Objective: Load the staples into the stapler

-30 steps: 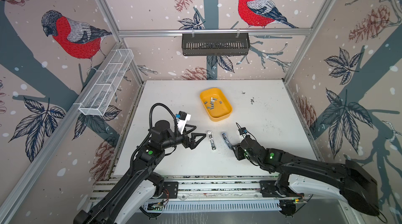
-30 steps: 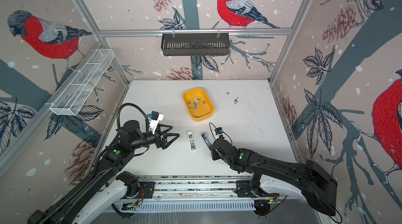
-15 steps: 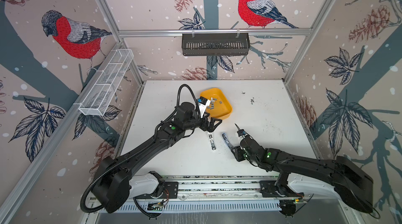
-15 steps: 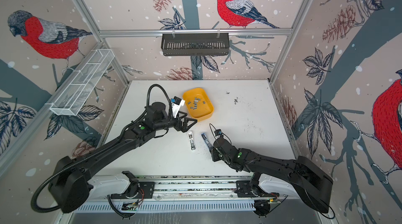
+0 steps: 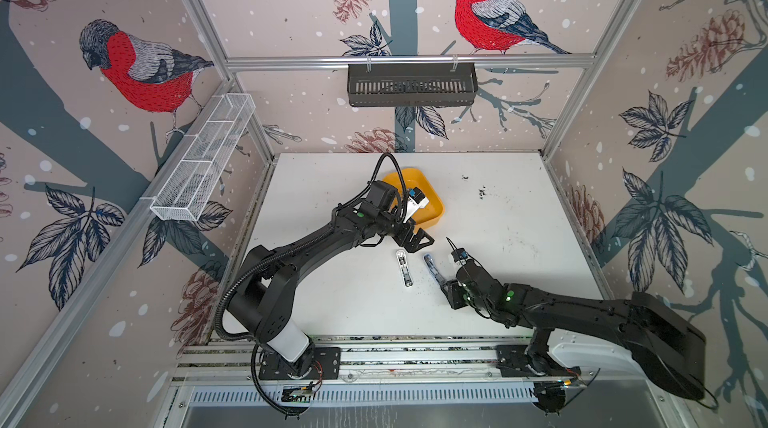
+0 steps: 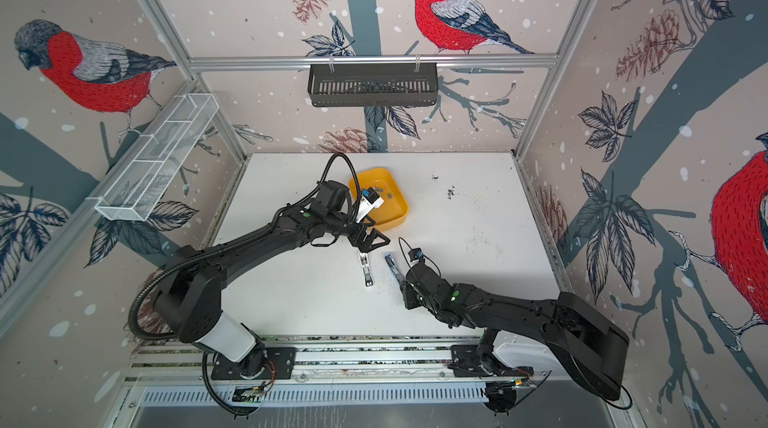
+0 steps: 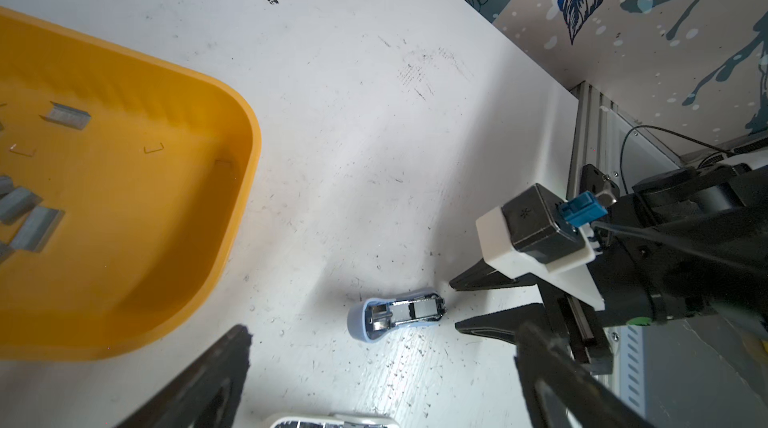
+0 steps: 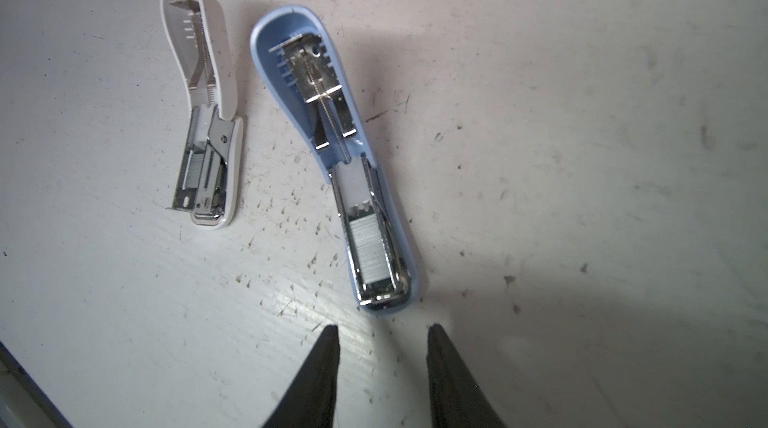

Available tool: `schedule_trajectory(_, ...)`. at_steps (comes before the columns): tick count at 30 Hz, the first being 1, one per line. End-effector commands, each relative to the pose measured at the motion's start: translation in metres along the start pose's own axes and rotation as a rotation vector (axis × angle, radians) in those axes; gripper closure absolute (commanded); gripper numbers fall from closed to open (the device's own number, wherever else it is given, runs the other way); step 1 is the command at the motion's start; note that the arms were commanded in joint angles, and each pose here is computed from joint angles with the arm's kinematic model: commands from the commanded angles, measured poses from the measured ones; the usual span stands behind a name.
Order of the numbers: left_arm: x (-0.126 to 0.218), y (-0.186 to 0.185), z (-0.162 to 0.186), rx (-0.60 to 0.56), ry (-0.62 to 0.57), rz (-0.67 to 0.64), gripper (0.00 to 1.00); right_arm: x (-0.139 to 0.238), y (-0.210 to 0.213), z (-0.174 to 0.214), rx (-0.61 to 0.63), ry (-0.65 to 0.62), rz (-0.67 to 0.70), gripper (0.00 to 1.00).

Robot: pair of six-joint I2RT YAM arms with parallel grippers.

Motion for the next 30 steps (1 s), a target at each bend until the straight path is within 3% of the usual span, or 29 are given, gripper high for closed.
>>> schedule_trajectory(1,0.006,-0.001,-0.005,0.016,-0.011,-0.029,0.01,-0.001,-0.003,-0.009,-0.033,-0.043,0.030,0.64)
schedule_trajectory(5,0.018,-0.002,-0.007,-0.004,-0.030,-0.081,0.01,-0.004,-0.007,-0.012,-0.052,-0.053,0.046,0.66)
schedule_trajectory(20,0.026,-0.008,-0.010,0.003,-0.058,-0.073,0.01,0.004,-0.011,-0.014,-0.066,-0.073,0.043,0.70)
schedule_trajectory(30,0.005,-0.007,0.006,0.225,-0.024,0.036,0.01,0.010,-0.004,-0.024,-0.255,-0.094,-0.073,0.78)
Point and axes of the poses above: each gripper's point midway between its finger pads, its own x axis back along the fingers, its own y axis along the line the jaws close on, z = x × y, the point moved 4 cm from there along x, back along the fingers, and after that the axes turned 8 degrees about x, right-handed, at the moved point
